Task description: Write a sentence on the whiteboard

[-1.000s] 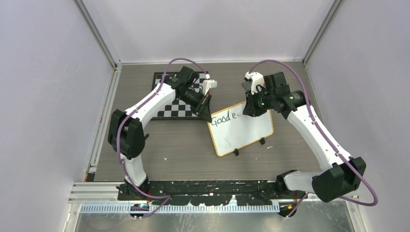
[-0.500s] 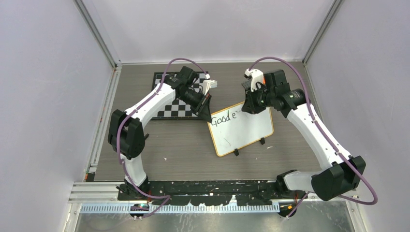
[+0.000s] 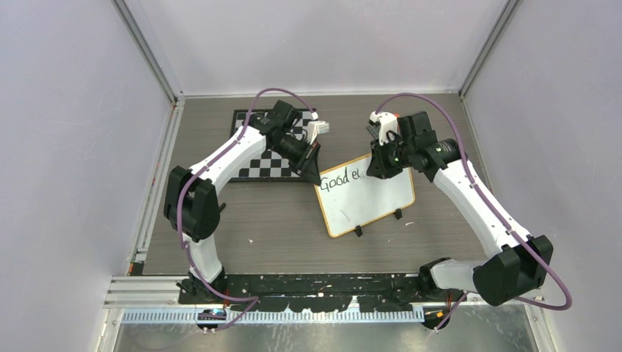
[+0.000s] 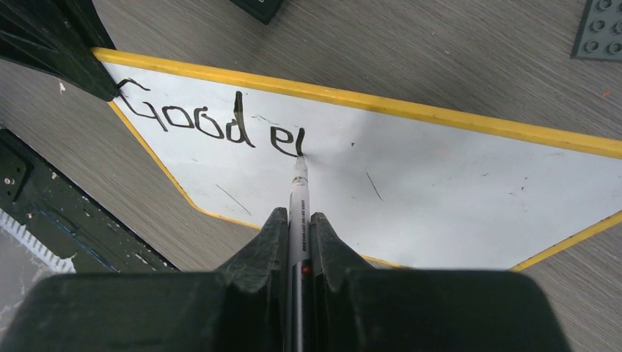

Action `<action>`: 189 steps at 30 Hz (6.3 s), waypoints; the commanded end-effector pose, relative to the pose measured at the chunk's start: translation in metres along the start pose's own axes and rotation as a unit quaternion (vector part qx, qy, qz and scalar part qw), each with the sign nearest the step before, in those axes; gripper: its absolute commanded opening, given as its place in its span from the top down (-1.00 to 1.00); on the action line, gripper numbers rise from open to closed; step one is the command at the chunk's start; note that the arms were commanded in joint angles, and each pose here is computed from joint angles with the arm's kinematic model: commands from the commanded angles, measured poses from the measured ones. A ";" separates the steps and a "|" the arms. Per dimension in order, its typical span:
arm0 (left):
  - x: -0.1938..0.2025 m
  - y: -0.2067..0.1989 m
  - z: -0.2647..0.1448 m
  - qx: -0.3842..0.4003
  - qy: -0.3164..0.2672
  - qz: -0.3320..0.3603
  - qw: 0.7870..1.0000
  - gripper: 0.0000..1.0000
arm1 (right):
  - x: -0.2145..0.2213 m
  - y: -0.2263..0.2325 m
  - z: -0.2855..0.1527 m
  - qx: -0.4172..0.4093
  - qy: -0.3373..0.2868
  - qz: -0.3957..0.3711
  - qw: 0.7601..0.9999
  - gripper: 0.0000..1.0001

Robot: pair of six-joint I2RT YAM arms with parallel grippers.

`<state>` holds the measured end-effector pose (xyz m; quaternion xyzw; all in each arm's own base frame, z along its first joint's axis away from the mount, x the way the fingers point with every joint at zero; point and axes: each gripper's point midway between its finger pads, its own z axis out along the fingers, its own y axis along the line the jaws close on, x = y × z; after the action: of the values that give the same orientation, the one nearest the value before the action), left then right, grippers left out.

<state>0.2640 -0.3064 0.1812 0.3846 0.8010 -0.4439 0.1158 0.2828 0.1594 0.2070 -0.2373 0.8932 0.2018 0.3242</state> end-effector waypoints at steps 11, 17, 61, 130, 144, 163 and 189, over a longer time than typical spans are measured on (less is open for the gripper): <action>-0.006 -0.011 -0.001 0.014 -0.007 0.012 1.000 0.98 | -0.037 -0.003 -0.009 0.015 -0.053 -0.008 0.998 0.99; -0.005 -0.011 -0.001 0.013 -0.006 0.013 1.000 0.98 | -0.041 -0.006 -0.008 0.022 -0.059 -0.007 0.998 1.00; -0.006 -0.012 -0.001 0.016 -0.007 0.013 1.000 0.98 | -0.030 -0.009 -0.027 0.037 -0.050 -0.012 0.998 1.00; -0.004 -0.008 0.001 0.015 -0.002 0.010 1.000 0.98 | -0.005 -0.021 -0.009 0.055 -0.011 -0.021 0.998 0.99; -0.004 -0.008 0.002 0.015 -0.002 0.010 1.000 0.98 | -0.011 -0.022 -0.019 0.055 -0.007 -0.042 0.998 1.00; -0.006 -0.011 0.000 0.019 -0.003 0.015 1.000 0.96 | -0.030 -0.026 -0.030 0.055 -0.038 -0.034 0.997 1.00; -0.005 -0.008 0.003 0.020 0.001 0.012 1.000 0.96 | -0.014 -0.039 -0.016 0.078 -0.021 -0.033 0.996 1.00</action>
<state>0.2635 -0.3066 0.1811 0.3860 0.7995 -0.4456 0.1149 0.2998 0.1289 0.2149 -0.2375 0.8978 0.1418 0.3427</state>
